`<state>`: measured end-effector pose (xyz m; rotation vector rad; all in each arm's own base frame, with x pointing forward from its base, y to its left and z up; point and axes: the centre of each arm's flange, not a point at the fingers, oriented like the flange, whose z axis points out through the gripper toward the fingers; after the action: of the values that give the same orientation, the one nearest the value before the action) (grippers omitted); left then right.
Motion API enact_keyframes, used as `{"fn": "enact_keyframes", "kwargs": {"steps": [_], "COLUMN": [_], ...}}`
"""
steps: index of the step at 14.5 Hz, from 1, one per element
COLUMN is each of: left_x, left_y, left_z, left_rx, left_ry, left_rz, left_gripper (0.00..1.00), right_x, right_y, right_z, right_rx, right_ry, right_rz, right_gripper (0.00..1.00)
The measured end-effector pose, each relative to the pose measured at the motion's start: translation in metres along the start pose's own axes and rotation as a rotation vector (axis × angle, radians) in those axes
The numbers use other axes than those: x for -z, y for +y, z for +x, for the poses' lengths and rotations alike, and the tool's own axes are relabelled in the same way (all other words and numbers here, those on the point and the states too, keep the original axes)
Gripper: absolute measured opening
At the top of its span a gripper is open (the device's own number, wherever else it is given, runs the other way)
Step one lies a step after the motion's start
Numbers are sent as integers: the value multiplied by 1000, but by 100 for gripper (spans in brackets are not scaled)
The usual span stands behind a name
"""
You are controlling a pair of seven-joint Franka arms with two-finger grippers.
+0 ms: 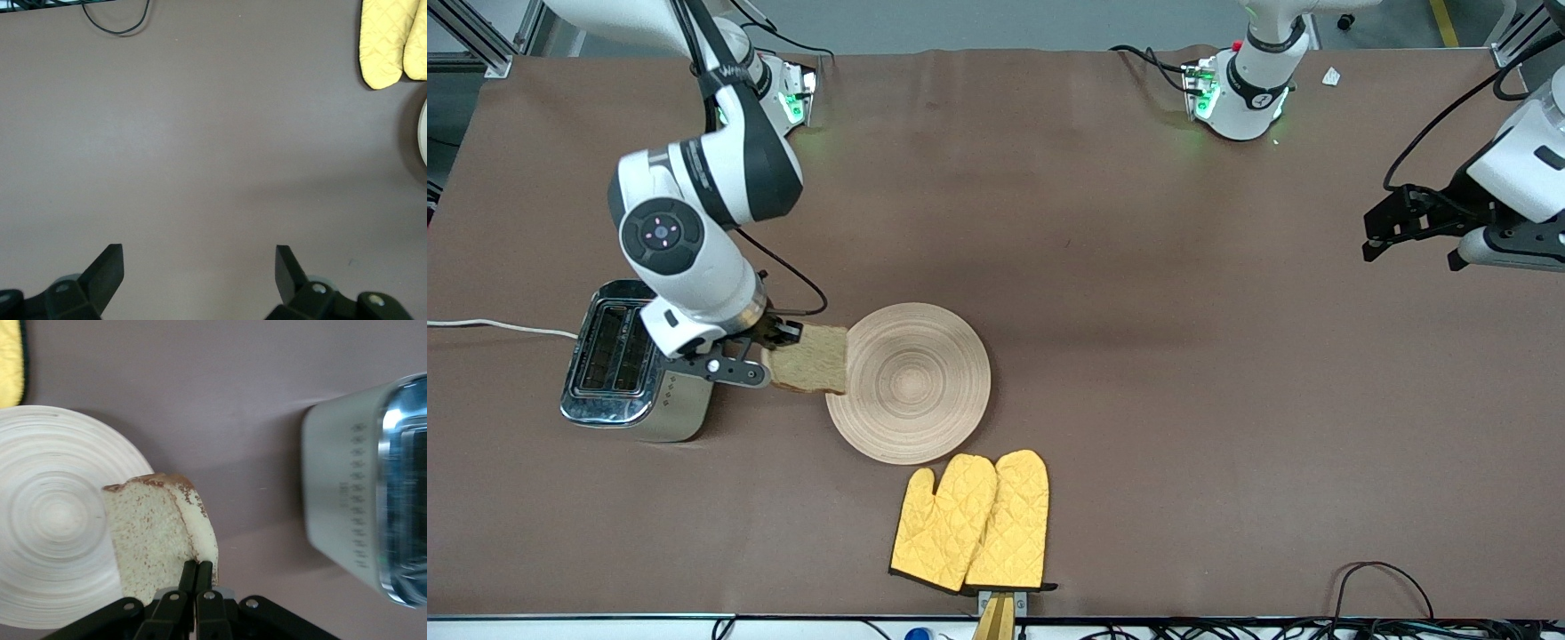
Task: Move plate and put bread in toaster
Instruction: 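Grasp the bread slice with the right gripper and lift it, then carry the bread over the toaster slot with the right gripper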
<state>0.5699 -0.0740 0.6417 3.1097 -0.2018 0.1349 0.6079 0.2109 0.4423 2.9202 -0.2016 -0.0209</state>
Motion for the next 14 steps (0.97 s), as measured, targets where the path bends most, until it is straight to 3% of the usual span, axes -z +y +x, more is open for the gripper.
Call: {"fn": "enact_keyframes", "kwargs": {"steps": [4,9,14], "left_x": [0,0,0], "left_y": [-10,-13,-11], "left_z": [0,0,0], "left_rx": [6,9,6], "left_ry": [-2,-2,-2], "left_rz": [3,1,0], "left_gripper": [100,100,100], "right_x": [25,27,-5], "right_y": [-1,13,20], "right_z": [-19,-26,-17], "right_rx": [-22,-95,-120], "right_ry": [60,137,179], "right_rz": [-357,-699,-926], "right_gripper": [3,3,3]}}
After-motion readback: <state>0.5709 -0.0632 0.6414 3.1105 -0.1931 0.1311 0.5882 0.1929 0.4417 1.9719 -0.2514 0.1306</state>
